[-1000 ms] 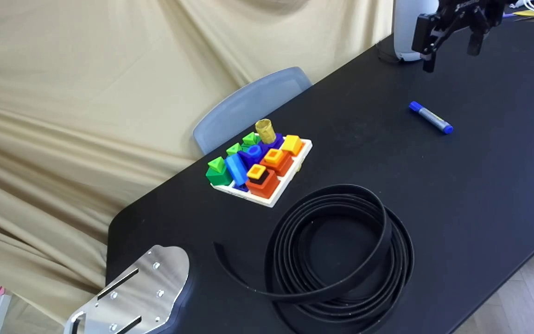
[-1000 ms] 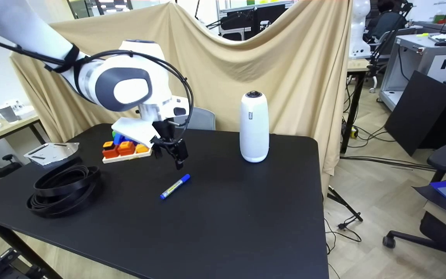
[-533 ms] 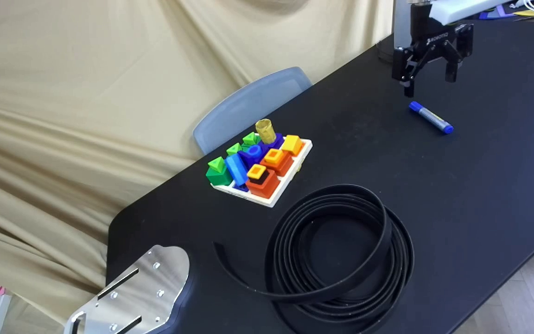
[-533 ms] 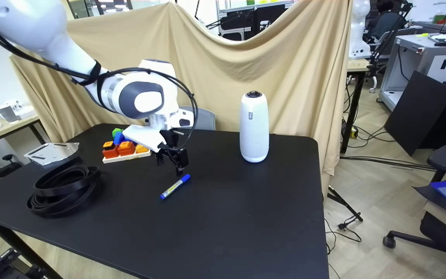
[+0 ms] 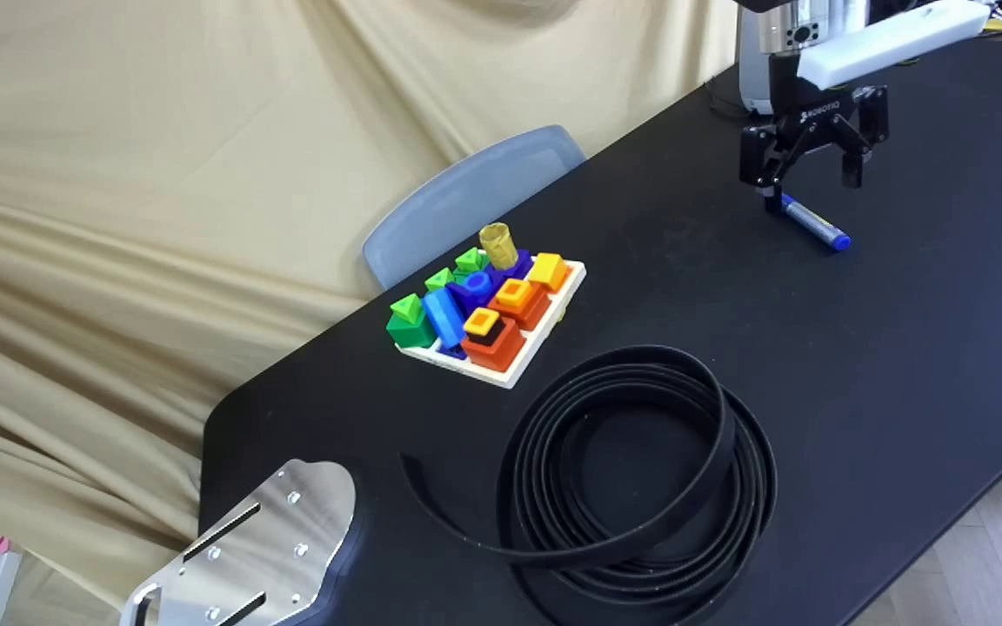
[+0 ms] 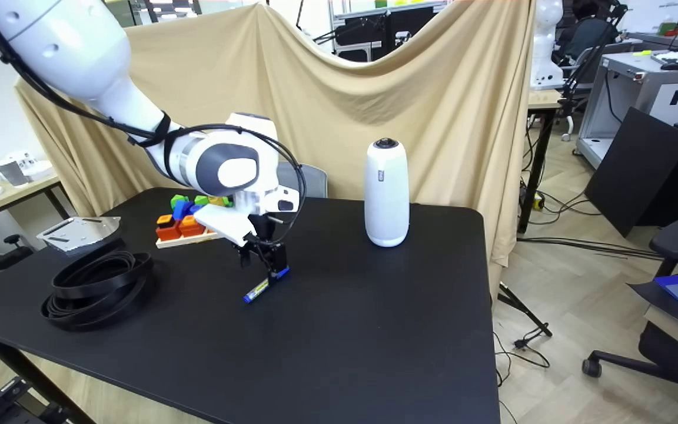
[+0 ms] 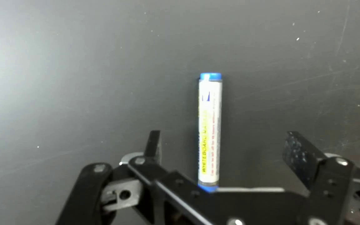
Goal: Move the marker
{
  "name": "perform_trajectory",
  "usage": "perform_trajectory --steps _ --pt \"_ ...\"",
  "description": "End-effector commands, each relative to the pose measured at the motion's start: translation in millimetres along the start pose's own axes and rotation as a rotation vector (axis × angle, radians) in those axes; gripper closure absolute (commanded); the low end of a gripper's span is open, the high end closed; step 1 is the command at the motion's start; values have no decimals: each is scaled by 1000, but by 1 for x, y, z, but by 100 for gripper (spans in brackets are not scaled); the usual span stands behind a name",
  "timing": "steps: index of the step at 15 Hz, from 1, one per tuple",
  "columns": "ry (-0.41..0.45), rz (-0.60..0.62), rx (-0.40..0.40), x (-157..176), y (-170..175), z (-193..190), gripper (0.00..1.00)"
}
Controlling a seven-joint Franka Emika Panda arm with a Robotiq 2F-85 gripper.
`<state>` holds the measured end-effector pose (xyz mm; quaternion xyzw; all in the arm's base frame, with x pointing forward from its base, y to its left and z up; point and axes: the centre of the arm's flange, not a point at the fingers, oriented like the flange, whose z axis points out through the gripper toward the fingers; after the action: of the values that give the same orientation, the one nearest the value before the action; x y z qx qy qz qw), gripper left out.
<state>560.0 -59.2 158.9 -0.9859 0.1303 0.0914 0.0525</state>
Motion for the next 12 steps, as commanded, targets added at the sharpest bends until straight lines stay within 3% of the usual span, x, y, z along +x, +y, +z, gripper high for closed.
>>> perform_trajectory --steps 1,2,3,12 --pt "-36 47 13 9 2 4 0" --pt "-42 48 13 9 4 5 25" --pt "-45 48 13 10 5 6 25" --pt "-85 65 17 10 14 12 88"
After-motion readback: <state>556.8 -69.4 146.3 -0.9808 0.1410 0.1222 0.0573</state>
